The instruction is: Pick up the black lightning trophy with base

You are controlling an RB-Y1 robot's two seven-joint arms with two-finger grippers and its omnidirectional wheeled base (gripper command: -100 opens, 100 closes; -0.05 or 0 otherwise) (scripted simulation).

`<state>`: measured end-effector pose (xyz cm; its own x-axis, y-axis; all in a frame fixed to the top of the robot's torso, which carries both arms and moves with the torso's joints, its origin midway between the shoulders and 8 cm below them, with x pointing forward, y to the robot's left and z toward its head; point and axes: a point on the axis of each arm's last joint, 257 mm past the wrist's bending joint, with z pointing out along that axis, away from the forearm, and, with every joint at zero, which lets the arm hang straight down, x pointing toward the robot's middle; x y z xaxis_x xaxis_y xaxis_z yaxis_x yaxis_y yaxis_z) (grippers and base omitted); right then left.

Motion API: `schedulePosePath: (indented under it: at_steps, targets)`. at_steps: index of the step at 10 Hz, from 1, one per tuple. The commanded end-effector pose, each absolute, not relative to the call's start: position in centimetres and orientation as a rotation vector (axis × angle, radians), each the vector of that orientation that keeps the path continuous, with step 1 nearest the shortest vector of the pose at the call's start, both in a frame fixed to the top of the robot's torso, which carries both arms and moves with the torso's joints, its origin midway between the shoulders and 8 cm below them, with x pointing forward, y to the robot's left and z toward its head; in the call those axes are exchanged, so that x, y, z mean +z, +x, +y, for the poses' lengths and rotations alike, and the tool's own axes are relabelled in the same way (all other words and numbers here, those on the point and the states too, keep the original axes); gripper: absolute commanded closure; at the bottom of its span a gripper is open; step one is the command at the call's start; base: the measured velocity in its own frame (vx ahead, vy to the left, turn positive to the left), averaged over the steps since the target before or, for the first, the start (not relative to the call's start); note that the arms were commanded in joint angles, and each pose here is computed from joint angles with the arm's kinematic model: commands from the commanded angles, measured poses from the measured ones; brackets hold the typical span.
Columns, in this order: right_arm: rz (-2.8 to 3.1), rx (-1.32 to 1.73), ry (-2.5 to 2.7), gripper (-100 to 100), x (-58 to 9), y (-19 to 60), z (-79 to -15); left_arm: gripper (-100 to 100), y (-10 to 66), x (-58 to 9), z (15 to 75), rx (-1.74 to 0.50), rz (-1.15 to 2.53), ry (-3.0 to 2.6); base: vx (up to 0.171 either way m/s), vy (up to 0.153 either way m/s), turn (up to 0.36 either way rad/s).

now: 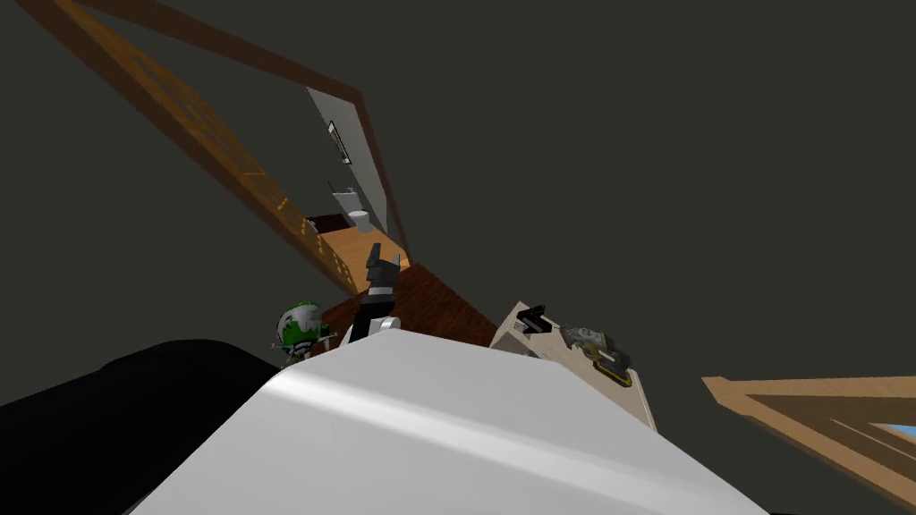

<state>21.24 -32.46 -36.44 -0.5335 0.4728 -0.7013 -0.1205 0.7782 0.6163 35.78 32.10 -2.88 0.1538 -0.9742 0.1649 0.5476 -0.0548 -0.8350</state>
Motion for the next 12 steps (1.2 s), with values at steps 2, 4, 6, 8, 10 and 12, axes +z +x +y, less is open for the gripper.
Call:
schedulePosePath:
  at_steps: [2, 4, 6, 8, 10, 12]
  targets:
    - [2.153, 0.661, 0.195, -100, -39.5, 17.0, -36.1, 0, 35.8, -2.9, 32.1, -1.364, 0.589, -0.944, 0.004, -0.032, 0.404]
    - [2.246, 0.587, 0.154, -100, -41.1, 14.5, -39.0, 0, 35.8, -2.9, 32.1, -1.363, 0.589, -0.944, 0.012, -0.041, 0.259]
    - [2.321, 0.524, 0.115, -100, -42.1, 12.3, -41.5, 0, 35.8, -2.9, 32.1, -1.363, 0.589, -0.944, 0.016, -0.040, 0.330]
    - [2.390, 0.465, 0.074, -100, -42.8, 10.3, -43.8, 0, 35.8, -2.9, 32.1, -1.363, 0.589, -0.944, 0.009, -0.024, 0.270]
    - [2.502, 0.366, -0.009, -100, -43.3, 6.7, -47.7, 0, 35.8, -2.9, 32.1, -1.363, 0.589, -0.944, 0.009, -0.015, 0.351]
    - [2.572, 0.296, -0.050, -100, -43.4, 4.4, -50.6, 0, 35.8, -2.9, 32.1, -1.363, 0.589, -0.944, 0.004, -0.013, 0.278]
